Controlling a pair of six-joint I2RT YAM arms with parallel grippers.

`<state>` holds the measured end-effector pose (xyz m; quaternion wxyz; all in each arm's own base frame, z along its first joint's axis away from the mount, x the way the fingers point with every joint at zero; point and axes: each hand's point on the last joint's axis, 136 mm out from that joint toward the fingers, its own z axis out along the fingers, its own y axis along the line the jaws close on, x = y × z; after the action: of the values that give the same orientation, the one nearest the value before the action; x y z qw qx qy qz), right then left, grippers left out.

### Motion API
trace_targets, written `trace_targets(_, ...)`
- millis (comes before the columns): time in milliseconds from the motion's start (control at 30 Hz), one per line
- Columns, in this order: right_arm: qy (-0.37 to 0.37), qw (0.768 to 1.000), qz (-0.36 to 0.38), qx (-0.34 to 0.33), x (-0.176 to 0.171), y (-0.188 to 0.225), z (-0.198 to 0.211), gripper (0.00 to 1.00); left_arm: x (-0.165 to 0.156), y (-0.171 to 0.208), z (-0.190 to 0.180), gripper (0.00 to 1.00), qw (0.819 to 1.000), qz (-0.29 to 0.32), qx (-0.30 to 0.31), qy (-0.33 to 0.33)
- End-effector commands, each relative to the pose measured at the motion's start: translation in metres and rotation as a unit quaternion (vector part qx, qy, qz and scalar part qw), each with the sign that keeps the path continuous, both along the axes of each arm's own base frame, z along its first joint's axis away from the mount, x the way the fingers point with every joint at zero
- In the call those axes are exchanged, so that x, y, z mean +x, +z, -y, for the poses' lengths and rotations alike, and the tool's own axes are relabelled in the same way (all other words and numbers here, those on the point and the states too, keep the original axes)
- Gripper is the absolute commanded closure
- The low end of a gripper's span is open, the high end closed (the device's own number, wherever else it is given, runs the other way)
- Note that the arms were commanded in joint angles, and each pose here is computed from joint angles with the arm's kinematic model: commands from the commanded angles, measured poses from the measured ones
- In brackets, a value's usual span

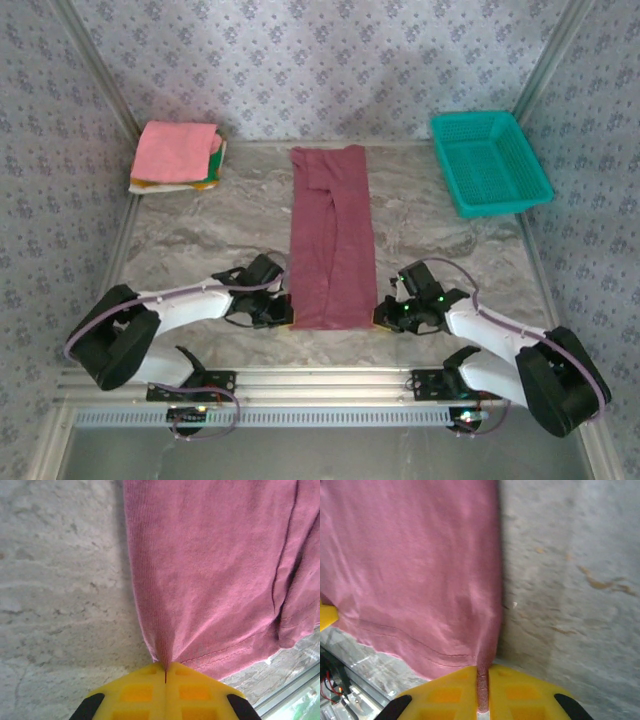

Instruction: Fold and stack the t-shirts

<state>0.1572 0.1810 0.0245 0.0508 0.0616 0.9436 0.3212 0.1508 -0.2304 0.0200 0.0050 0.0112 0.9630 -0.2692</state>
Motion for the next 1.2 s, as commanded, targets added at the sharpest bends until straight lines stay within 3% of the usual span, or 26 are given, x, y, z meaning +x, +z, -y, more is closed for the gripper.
trace_targets(0,0.004,0.999,0.031,0.014,0.017,0.018,-0.010,0.89,0.001,0.002,-0.006,1.00,1.000,0.018,0.004,0.013)
trace_targets(67,0.004,0.999,0.031,0.013,0.018,0.019,-0.011,1.00,0.002,0.002,-0.007,1.00,1.000,0.023,0.005,0.012)
trace_targets(333,0.007,0.999,0.030,0.015,0.012,0.019,-0.011,1.00,0.007,0.007,-0.007,1.00,0.999,0.038,0.005,0.014)
trace_targets(600,0.054,0.998,0.023,0.006,-0.030,0.006,-0.006,1.00,-0.007,0.005,-0.030,1.00,0.998,0.061,0.032,0.017)
trace_targets(833,0.050,0.997,0.066,0.010,-0.028,0.021,-0.010,1.00,-0.015,0.021,-0.026,1.00,0.995,0.100,0.014,0.012)
trace_targets(867,0.045,0.997,0.065,0.001,-0.027,0.020,-0.007,0.93,-0.014,0.021,-0.027,1.00,0.994,0.103,0.018,0.014)
trace_targets(900,0.044,0.997,0.065,0.002,-0.026,0.021,-0.007,1.00,-0.013,0.022,-0.027,1.00,0.994,0.105,0.020,0.013)
trace_targets(1167,0.023,0.998,0.054,0.008,-0.026,0.017,-0.004,1.00,-0.011,0.021,-0.028,1.00,0.994,0.107,0.032,0.006)
